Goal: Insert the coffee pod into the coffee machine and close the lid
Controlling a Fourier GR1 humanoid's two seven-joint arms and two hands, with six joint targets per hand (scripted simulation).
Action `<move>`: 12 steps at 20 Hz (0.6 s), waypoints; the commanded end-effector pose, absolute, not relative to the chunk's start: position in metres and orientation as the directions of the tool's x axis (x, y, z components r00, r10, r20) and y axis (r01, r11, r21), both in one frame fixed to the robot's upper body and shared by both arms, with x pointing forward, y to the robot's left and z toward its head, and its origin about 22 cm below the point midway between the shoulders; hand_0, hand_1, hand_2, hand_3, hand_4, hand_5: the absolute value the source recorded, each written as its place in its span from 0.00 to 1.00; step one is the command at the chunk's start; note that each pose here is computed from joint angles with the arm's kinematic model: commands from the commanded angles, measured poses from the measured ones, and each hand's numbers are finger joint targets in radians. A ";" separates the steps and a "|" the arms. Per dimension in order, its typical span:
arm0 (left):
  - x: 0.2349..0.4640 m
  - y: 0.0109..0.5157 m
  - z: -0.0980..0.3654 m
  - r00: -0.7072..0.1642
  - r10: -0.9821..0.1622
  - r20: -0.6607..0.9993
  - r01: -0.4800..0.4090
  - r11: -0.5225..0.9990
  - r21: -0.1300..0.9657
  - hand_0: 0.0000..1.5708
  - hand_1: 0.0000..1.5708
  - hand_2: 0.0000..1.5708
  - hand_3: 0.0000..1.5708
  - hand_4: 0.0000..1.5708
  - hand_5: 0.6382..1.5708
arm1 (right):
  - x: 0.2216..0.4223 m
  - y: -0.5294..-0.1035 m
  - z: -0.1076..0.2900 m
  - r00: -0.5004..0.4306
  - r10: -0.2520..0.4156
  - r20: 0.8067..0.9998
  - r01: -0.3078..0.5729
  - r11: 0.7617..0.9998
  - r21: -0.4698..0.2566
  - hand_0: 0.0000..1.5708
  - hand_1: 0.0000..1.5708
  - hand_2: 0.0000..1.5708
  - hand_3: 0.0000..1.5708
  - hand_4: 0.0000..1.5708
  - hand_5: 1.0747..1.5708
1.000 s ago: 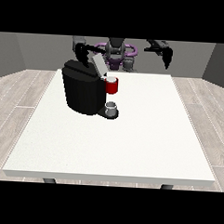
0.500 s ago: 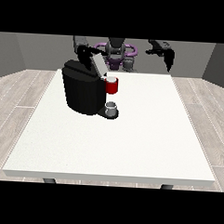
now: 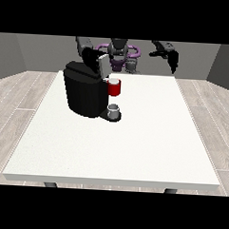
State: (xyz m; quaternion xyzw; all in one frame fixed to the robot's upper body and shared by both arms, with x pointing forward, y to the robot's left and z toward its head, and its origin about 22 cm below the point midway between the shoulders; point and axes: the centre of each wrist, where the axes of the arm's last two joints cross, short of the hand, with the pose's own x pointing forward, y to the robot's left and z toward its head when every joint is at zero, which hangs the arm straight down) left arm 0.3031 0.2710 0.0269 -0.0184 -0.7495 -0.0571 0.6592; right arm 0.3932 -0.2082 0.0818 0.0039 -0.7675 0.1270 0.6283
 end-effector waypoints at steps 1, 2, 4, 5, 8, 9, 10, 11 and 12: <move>0.296 0.280 0.010 -0.087 -0.042 0.995 0.106 0.993 0.051 0.00 0.00 0.00 0.00 0.12 1.00 | 0.398 -0.183 0.089 -0.182 0.181 0.967 -0.198 0.956 -0.216 0.00 0.00 0.00 0.00 0.12 1.00; 0.294 0.285 0.006 -0.085 -0.072 0.994 0.092 0.993 0.080 0.00 0.00 0.00 0.00 0.11 1.00 | 0.396 -0.167 0.089 -0.174 0.175 0.969 -0.211 0.954 -0.211 0.00 0.00 0.00 0.00 0.07 1.00; 0.310 0.291 0.024 -0.122 -0.041 0.992 0.076 0.996 0.051 0.00 0.00 0.00 0.00 0.10 1.00 | 0.402 -0.169 0.108 -0.229 0.202 0.952 -0.233 0.938 -0.255 0.00 0.00 0.00 0.00 0.14 1.00; 0.304 0.298 0.015 -0.110 -0.046 0.993 0.069 0.996 0.054 0.00 0.00 0.00 0.00 0.08 1.00 | 0.400 -0.170 0.103 -0.228 0.210 0.951 -0.234 0.936 -0.263 0.00 0.00 0.00 0.00 0.09 1.00; 0.307 0.286 0.032 -0.151 -0.036 0.988 0.140 0.988 0.058 0.00 0.00 0.00 0.00 0.11 1.00 | 0.411 -0.178 0.113 -0.259 0.235 0.937 -0.193 0.938 -0.289 0.00 0.00 0.00 0.00 0.14 1.00; 0.298 0.262 0.014 -0.105 -0.034 0.994 0.105 0.993 0.045 0.00 0.00 0.00 0.00 0.10 1.00 | 0.399 -0.165 0.089 -0.234 0.246 0.941 -0.230 0.926 -0.300 0.00 0.00 0.00 0.00 0.11 1.00; 0.299 0.262 0.011 -0.077 -0.036 0.996 0.080 0.996 0.042 0.00 0.00 0.00 0.00 0.00 1.00 | 0.396 -0.165 0.089 -0.217 0.235 0.947 -0.278 0.915 -0.291 0.00 0.00 0.00 0.00 0.08 1.00; 0.306 0.274 0.019 -0.155 -0.033 0.987 0.114 0.992 0.051 0.00 0.00 0.00 0.00 0.00 1.00 | 0.406 -0.155 0.110 -0.293 0.261 0.920 -0.224 0.916 -0.332 0.00 0.00 0.00 0.00 0.09 1.00; 0.310 0.271 0.037 -0.160 -0.045 0.986 0.118 0.991 0.064 0.00 0.00 0.00 0.00 0.00 1.00 | 0.412 -0.176 0.111 -0.262 0.267 0.927 -0.224 0.918 -0.328 0.00 0.00 0.00 0.00 0.08 1.00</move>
